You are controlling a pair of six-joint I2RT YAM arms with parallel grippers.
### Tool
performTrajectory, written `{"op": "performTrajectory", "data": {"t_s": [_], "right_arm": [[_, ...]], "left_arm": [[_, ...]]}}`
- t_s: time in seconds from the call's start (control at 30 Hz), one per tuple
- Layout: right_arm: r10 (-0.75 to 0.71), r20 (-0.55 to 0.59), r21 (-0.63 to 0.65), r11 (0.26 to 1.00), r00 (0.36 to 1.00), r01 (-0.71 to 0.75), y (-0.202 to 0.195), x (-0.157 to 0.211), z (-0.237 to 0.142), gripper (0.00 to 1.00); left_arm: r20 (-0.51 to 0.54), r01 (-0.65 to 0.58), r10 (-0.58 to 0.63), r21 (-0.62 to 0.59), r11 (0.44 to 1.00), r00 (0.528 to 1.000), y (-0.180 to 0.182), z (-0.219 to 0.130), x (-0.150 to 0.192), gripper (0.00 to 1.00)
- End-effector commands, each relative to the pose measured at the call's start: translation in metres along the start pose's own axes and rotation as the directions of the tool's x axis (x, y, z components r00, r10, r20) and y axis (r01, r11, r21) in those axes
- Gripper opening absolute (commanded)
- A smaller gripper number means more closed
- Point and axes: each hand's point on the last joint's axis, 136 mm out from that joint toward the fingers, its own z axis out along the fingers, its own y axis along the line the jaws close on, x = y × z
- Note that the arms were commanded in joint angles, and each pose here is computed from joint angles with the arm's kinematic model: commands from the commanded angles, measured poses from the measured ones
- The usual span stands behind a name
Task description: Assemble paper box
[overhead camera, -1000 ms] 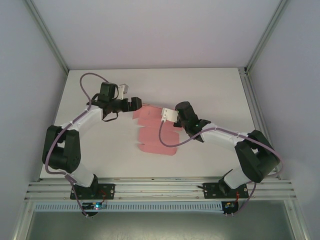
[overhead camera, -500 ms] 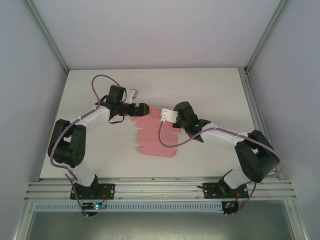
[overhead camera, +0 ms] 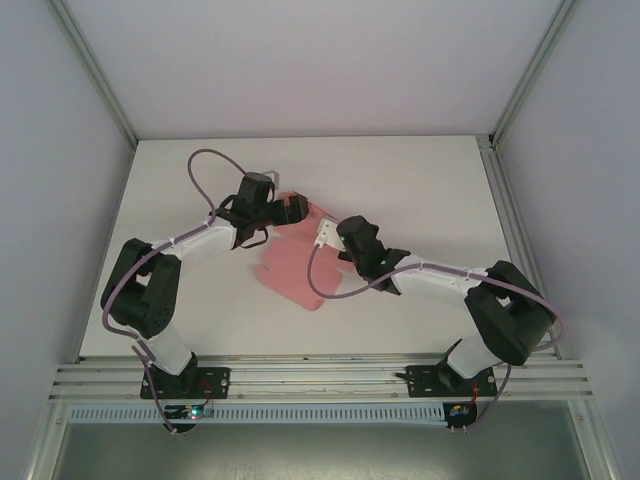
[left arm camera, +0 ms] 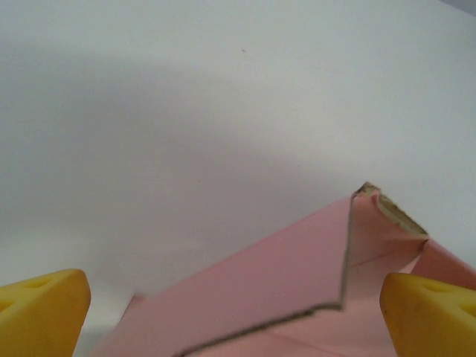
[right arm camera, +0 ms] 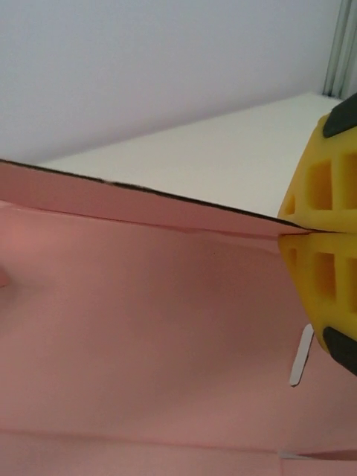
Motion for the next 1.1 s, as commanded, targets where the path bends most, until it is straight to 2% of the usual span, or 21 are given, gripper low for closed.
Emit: {"op": "performTrajectory", "data": {"t_s": [0.0,0.1,0.2,0.37,0.47,0.57,0.67,0.77,0.97,1.07], "right_arm": [[-0.043,0.084,0.207,0.978,0.996,0.025,-0.024,-0.026,-0.009,0.00],[-0.108,0.036,0.243,0.965,0.994,0.096,-0.026,-0.017,-0.011,0.00],[-0.072,0.057,0.216,0.975,0.996,0.059,-0.030,-0.015,-0.017,0.00],[0.046,0.144,0.137,0.988,0.989,-0.066,-0.041,-0.016,-0.030,0.00],[0.129,0.220,0.062,0.987,0.967,-0.146,-0.045,-0.018,-0.041,0.00],[0.207,0.295,-0.032,0.978,0.933,-0.207,-0.045,-0.020,-0.052,0.00],[0.254,0.331,-0.103,0.967,0.909,-0.233,-0.044,-0.020,-0.060,0.00],[0.263,0.339,-0.143,0.963,0.903,-0.227,-0.039,-0.019,-0.062,0.00],[0.320,0.377,-0.213,0.943,0.869,-0.254,-0.037,-0.022,-0.068,0.00],[0.329,0.375,-0.208,0.941,0.867,-0.267,-0.041,-0.021,-0.067,0.00]], "left_arm": [[0.033,-0.011,0.012,-0.020,1.000,0.999,-0.010,-0.017,-0.002,1.00],[0.023,-0.038,0.041,-0.091,0.995,0.999,0.003,-0.043,0.002,1.00],[0.042,-0.036,0.042,-0.122,0.992,0.998,0.016,-0.074,0.006,1.00],[0.142,0.063,-0.029,-0.241,0.969,0.989,0.061,-0.121,0.009,1.00],[0.196,0.186,-0.128,-0.315,0.931,0.972,0.103,-0.134,0.018,1.00],[0.199,0.289,-0.242,-0.255,0.923,0.950,0.125,-0.129,0.023,1.00],[0.191,0.315,-0.292,-0.108,0.943,0.937,0.118,-0.115,0.016,1.00],[0.199,0.297,-0.291,0.001,0.955,0.936,0.104,-0.105,-0.001,1.00],[0.231,0.248,-0.263,0.094,0.964,0.937,0.094,-0.083,-0.032,1.00],[0.181,0.183,-0.228,0.234,0.955,0.957,0.072,-0.068,-0.034,1.00]]}}
